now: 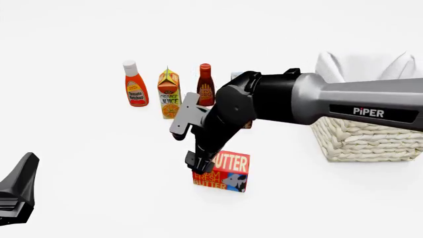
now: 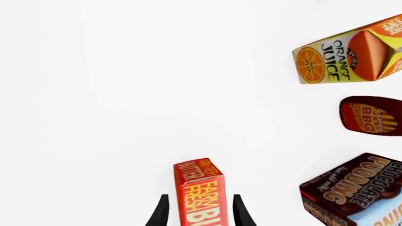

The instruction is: Pick the butter and place it in the basket.

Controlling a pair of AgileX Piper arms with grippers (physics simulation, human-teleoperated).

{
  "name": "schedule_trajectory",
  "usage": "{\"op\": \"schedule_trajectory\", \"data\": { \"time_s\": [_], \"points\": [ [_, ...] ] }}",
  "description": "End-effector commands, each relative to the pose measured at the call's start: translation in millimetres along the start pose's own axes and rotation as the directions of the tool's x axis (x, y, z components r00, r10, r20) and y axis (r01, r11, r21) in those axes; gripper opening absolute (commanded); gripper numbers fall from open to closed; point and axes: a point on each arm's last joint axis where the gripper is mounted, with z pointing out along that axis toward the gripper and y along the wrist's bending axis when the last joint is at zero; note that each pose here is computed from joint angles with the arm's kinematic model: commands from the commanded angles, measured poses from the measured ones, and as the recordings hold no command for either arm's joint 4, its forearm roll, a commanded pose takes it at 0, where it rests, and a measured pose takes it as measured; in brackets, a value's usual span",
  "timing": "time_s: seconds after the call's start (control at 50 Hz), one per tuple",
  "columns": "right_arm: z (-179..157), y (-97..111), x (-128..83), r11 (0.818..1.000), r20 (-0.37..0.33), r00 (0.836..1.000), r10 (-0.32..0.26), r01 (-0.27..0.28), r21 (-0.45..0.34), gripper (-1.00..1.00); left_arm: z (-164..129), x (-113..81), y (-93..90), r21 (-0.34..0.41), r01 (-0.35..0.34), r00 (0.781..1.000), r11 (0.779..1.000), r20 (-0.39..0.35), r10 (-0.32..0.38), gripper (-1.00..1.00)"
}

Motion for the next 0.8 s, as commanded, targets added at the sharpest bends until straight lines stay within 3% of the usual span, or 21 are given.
{"op": "schedule_trajectory", "data": {
  "time_s": [0.02,0.8],
  "points": [
    [3.0,-0.1,2.3,1.000,-0.003,1.000,0.005,-0.005,0.000,1.00,0.0,0.0,0.0,0.000,0.000,1.000,1.000,0.000,0.000,1.00],
    [12.6,-4.7,5.9,1.000,-0.010,1.000,0.023,-0.023,0.004,1.00,0.0,0.0,0.0,0.000,0.000,1.000,1.000,0.000,0.000,1.00]
  ]
}}
